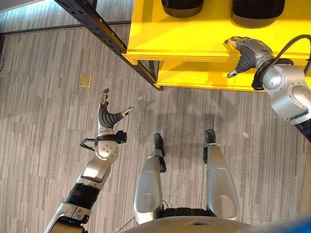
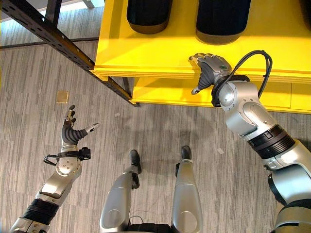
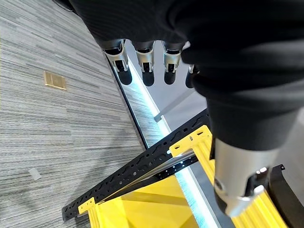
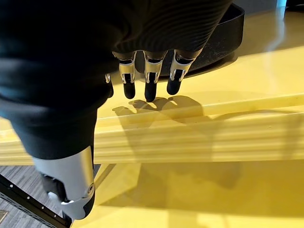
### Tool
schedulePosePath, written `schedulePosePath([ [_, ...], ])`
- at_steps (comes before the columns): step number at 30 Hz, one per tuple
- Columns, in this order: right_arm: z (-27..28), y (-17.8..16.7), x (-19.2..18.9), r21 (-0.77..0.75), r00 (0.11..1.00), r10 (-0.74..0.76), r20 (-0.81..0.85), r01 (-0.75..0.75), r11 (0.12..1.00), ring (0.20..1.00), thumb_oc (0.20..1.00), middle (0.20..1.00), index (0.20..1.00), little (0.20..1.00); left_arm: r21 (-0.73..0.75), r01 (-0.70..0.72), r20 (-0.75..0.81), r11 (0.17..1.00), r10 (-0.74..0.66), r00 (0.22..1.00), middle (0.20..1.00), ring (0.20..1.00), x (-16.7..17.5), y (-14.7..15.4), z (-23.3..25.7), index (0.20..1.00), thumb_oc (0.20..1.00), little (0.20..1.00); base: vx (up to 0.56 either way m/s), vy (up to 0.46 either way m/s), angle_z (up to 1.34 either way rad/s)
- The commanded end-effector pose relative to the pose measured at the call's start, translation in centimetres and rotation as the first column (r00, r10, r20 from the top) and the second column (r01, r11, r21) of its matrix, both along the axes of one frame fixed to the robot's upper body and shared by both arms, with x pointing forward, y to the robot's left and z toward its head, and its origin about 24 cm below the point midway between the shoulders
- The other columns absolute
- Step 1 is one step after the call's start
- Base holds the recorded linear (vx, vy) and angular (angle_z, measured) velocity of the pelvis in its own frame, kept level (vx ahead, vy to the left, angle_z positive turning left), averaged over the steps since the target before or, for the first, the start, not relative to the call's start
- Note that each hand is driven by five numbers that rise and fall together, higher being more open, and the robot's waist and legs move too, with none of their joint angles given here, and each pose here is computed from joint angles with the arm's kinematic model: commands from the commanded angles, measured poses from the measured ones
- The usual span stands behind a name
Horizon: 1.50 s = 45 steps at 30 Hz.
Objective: Move parts from the plastic box to the shelf.
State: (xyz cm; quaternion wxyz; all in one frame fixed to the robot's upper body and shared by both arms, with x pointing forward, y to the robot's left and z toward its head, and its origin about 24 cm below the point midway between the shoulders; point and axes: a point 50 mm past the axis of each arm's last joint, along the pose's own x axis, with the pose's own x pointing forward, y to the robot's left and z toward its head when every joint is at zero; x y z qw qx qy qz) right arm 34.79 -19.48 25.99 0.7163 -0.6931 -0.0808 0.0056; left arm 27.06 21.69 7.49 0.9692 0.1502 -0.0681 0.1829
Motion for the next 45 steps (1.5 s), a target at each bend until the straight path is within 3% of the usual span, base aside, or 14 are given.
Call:
schedulePosePath([
  [1,1.0,-2.5,0.6,0.016,0.987,-0.15,0.048,0.15,0.989,1.0,1.0,1.0,1.0,1.0,0.079,-0.004,0.084,0.997,-0.002,0.996,1.0,1.0,-1.0,0.9,1.8,1.0,1.0,1.0,0.0,-0.038,0.02],
  [12,2.7,-4.9,0.8,0.03,0.971,-0.231,0.068,0.229,0.973,1.0,1.0,1.0,1.0,1.0,0.088,0.011,0.082,0.996,-0.018,0.996,1.0,1.0,-0.9,1.2,2.2,1.0,1.0,1.0,0.0,-0.014,0.02],
  [45,4.9,-6.8,1.3,0.036,0.955,-0.293,0.049,0.292,0.956,1.0,1.0,1.0,1.0,1.0,0.109,-0.003,0.061,0.994,-0.003,0.998,1.0,1.0,-0.9,2.2,2.0,1.0,1.0,1.0,0.01,-0.005,0.01],
])
